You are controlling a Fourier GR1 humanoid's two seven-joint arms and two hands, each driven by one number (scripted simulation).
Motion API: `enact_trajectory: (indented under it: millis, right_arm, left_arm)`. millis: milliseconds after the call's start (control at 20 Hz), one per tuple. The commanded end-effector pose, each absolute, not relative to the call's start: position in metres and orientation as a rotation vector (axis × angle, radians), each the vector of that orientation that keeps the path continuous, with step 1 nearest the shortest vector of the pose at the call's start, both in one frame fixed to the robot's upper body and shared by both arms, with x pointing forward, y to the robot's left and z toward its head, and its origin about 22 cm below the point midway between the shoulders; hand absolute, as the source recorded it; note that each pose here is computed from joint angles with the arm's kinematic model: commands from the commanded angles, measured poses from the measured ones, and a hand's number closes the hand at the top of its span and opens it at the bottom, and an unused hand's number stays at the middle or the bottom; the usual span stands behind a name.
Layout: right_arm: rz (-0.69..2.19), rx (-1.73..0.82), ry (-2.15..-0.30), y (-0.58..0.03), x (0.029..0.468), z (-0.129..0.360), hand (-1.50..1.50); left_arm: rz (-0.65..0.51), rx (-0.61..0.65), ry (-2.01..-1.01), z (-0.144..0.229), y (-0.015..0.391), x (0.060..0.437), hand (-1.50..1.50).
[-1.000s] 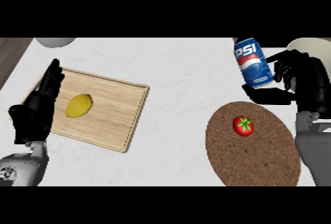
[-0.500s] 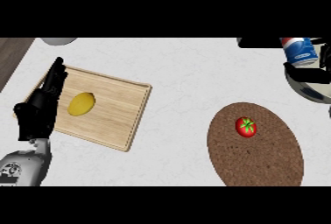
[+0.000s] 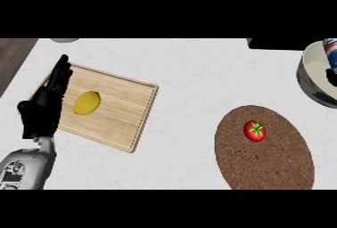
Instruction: Pick the can from the placemat and place it in the bowl
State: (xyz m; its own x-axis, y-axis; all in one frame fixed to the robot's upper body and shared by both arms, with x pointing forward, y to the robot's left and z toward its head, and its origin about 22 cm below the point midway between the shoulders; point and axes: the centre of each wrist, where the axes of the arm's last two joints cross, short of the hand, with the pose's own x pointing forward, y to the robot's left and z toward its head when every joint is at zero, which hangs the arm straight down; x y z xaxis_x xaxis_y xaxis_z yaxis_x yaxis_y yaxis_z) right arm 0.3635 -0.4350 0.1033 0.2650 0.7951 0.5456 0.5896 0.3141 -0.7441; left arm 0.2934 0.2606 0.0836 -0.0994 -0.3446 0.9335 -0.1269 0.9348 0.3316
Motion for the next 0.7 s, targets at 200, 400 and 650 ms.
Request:
enact_trajectory:
  millis: [200, 400, 650]
  right_arm:
    - [0.142, -1.374, -1.326, -0.468, 0.359, 0.083, 1.50]
    - [0.114, -1.233, -1.295, -0.474, 0.355, 0.078, -1.50]
    - [0.102, -1.084, -1.416, -0.468, 0.359, 0.072, -1.50]
  left_arm:
    - [-0.198, 0.346, -1.689, 0.089, 0.260, 0.295, 0.00]
    - [-0.207, 0.323, -1.683, 0.087, 0.248, 0.299, 0.00]
    - [-0.204, 0.350, -1.691, 0.085, 0.250, 0.304, 0.00]
